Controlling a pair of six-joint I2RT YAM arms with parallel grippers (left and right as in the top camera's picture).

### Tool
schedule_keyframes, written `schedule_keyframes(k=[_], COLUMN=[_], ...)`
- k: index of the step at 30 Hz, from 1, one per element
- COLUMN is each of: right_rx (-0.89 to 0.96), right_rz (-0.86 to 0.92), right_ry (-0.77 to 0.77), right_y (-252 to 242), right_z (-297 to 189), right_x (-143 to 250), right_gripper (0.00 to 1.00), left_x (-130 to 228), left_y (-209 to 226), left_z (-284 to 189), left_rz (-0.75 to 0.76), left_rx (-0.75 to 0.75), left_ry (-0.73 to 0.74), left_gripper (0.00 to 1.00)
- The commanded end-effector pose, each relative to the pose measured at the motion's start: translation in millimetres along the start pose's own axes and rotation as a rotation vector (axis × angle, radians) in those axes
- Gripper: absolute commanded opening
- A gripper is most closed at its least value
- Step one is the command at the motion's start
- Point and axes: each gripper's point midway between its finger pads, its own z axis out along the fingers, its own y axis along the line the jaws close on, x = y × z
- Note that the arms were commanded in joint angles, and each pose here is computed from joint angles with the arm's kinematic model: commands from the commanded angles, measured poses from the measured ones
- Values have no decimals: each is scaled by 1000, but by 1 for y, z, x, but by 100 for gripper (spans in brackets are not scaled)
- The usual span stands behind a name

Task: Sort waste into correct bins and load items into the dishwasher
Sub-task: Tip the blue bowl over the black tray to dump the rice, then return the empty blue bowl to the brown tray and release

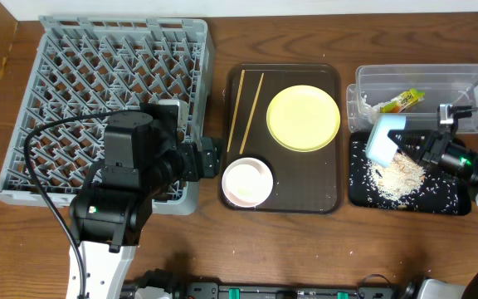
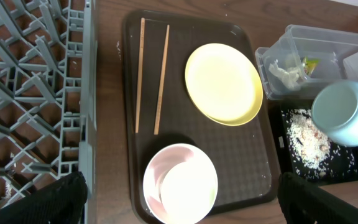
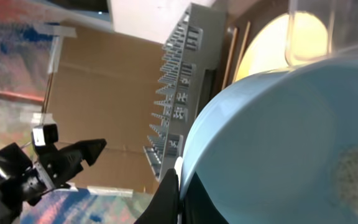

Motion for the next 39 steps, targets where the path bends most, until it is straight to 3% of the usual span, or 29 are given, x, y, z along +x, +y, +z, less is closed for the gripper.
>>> schedule_keyframes(k=[1, 4, 7, 10, 13, 16, 19, 22, 25, 33, 39], right_rx=[4, -117, 34, -52, 45, -36, 72, -20, 102, 77, 326], right_rz=[76, -55, 130, 61, 208, 64, 220, 49, 203, 54, -302], right_ry=[4, 65, 10, 56, 19, 55, 9, 64, 32, 84, 81], right_y=[2, 26, -1, 16, -3, 14, -7, 11, -11, 30, 52], right_z=[2, 6, 10, 12, 13, 15, 14, 19, 22, 53, 93], right_x=[0, 6, 1, 6, 5, 6, 5, 9, 12, 8, 23], right_gripper=[1, 1, 1, 1, 1, 1, 1, 1, 1, 1, 2], left_x=[-5, -5, -5, -5, -5, -5, -5, -5, -5, -5, -5], left_y=[-6, -6, -6, -6, -6, -6, -6, -6, -6, -6, -6], left_z=[-4, -4, -4, -4, -4, -4, -4, -4, -4, -4, -4], left_rz=[6, 6, 6, 6, 6, 6, 6, 6, 6, 6, 6], left_rx=[22, 22, 22, 22, 22, 22, 22, 22, 22, 22, 22], left_ry=[-12, -12, -12, -12, -12, -12, -12, -12, -12, -12, -12], left_gripper=[98, 98, 98, 99, 98, 98, 98, 98, 98, 98, 98])
